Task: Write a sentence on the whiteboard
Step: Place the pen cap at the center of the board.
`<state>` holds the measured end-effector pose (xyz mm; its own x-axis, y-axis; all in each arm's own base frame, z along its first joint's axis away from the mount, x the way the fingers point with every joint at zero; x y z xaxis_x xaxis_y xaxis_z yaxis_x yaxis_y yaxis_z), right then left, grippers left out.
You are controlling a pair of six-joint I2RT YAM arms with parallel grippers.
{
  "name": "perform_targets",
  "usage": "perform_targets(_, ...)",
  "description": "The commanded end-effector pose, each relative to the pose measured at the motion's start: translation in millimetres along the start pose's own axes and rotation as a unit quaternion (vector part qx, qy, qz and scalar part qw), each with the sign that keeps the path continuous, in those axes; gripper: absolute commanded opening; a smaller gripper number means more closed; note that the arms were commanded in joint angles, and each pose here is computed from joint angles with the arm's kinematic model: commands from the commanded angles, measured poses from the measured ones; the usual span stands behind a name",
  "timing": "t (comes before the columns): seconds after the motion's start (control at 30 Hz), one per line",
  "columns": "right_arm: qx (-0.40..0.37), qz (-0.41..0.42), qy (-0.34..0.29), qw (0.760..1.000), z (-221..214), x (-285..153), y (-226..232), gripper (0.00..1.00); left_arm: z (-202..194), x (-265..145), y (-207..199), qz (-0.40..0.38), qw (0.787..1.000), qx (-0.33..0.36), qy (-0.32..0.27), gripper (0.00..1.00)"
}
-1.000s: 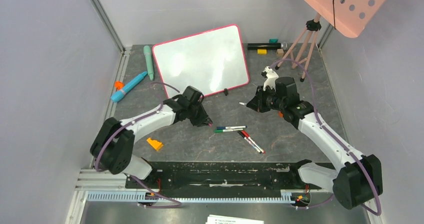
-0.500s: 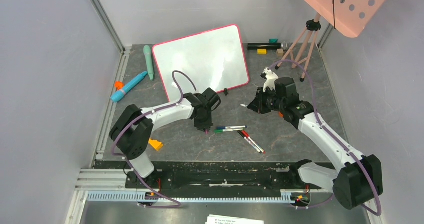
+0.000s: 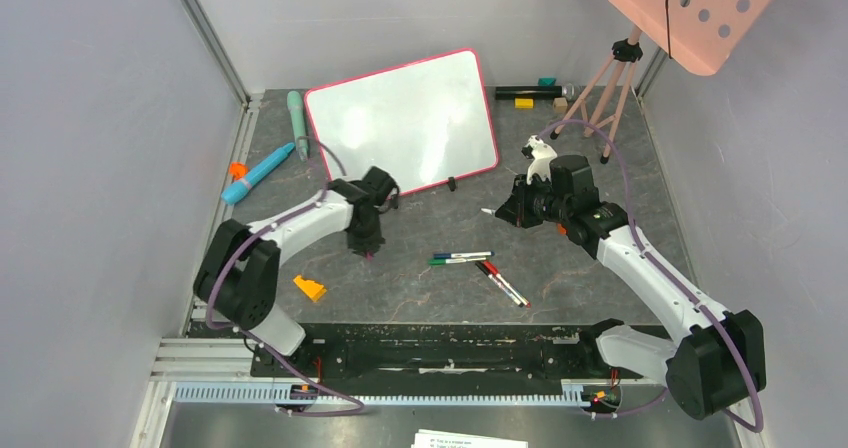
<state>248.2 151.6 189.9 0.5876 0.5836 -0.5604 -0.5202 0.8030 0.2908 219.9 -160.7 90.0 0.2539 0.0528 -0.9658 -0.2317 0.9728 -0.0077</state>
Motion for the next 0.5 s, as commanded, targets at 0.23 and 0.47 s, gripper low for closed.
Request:
perform_targets(0.23,-0.011,0.007,-0.038,0.999,31,-1,5,0.00,39,12,91,0.047,0.987,-0.149,-0.029,0.05)
perform_targets(0.47,-0.012,0.008,-0.039,0.999,36,-1,5,0.00,46,25,109,0.073,0.984,-0.160,-0.013,0.13)
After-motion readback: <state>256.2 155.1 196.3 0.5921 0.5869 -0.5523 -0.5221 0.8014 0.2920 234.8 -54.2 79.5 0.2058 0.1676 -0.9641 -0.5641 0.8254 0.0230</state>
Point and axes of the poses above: each gripper's point midway between its finger pads, its own x axis out along the fingers, its own y axis along the line the jaws close on, z = x × y, the point moved 5 cm from there along -x, back along the fingers, and after that the axes turned 8 degrees about -x, right-handed, at the moved point
